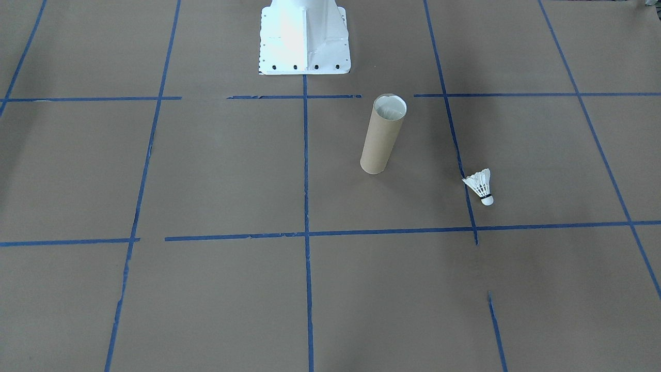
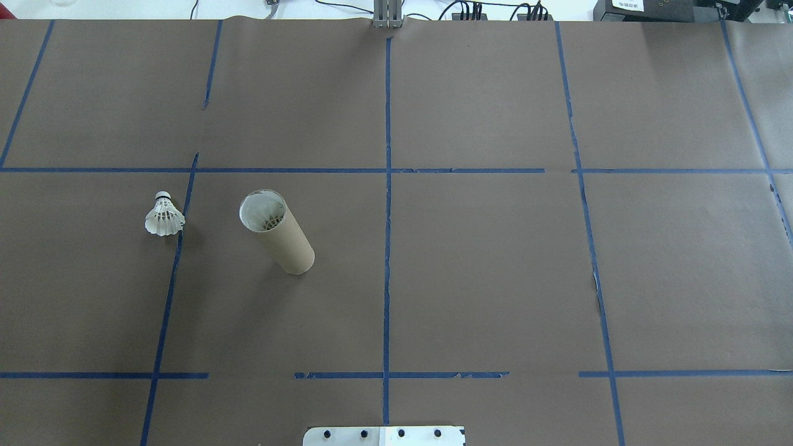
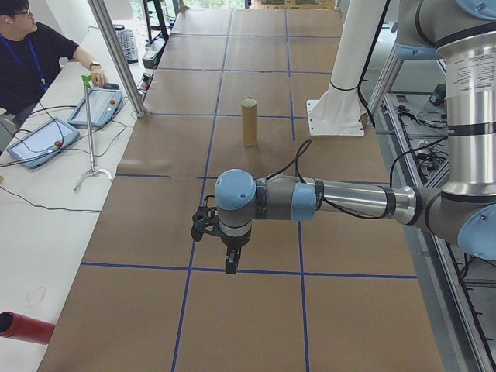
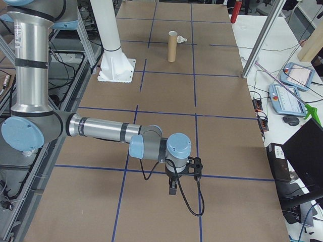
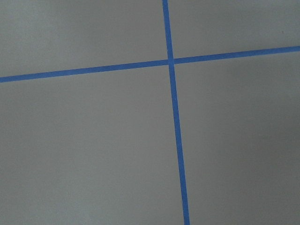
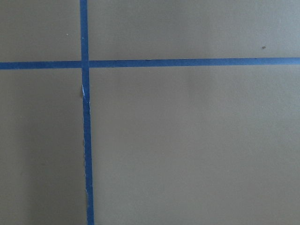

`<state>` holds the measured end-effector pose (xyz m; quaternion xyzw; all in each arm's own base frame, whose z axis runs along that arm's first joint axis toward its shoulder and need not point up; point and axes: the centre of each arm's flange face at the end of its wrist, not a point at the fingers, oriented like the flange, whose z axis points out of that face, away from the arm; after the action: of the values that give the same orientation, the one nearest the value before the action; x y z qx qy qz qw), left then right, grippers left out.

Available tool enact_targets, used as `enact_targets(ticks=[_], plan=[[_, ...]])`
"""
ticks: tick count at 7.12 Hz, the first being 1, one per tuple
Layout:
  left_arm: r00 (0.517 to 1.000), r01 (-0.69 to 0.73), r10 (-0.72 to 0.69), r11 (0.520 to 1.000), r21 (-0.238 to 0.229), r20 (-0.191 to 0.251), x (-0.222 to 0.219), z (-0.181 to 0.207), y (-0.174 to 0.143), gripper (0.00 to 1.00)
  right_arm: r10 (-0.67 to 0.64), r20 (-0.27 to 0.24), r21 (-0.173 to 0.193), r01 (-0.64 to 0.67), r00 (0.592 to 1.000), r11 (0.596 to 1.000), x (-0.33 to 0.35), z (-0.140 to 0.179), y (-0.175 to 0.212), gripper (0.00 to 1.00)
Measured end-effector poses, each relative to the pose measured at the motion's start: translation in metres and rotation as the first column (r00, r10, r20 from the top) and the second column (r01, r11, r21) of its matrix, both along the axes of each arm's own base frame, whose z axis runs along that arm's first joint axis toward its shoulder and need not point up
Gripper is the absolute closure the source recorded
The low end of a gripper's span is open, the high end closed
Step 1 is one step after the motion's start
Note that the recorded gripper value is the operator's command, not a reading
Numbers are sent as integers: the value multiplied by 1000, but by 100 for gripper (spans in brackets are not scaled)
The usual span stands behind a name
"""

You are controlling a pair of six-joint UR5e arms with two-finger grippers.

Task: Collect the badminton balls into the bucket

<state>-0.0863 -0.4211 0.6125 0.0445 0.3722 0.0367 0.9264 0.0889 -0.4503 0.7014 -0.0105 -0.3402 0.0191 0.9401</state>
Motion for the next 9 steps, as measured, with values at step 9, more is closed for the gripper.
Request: enact_targets(ticks=[9], plan=[[992,126,-122,980,155,-31,-2,-89,-100,0,0,0,-2,0,1000,1000,0,1,1,0]])
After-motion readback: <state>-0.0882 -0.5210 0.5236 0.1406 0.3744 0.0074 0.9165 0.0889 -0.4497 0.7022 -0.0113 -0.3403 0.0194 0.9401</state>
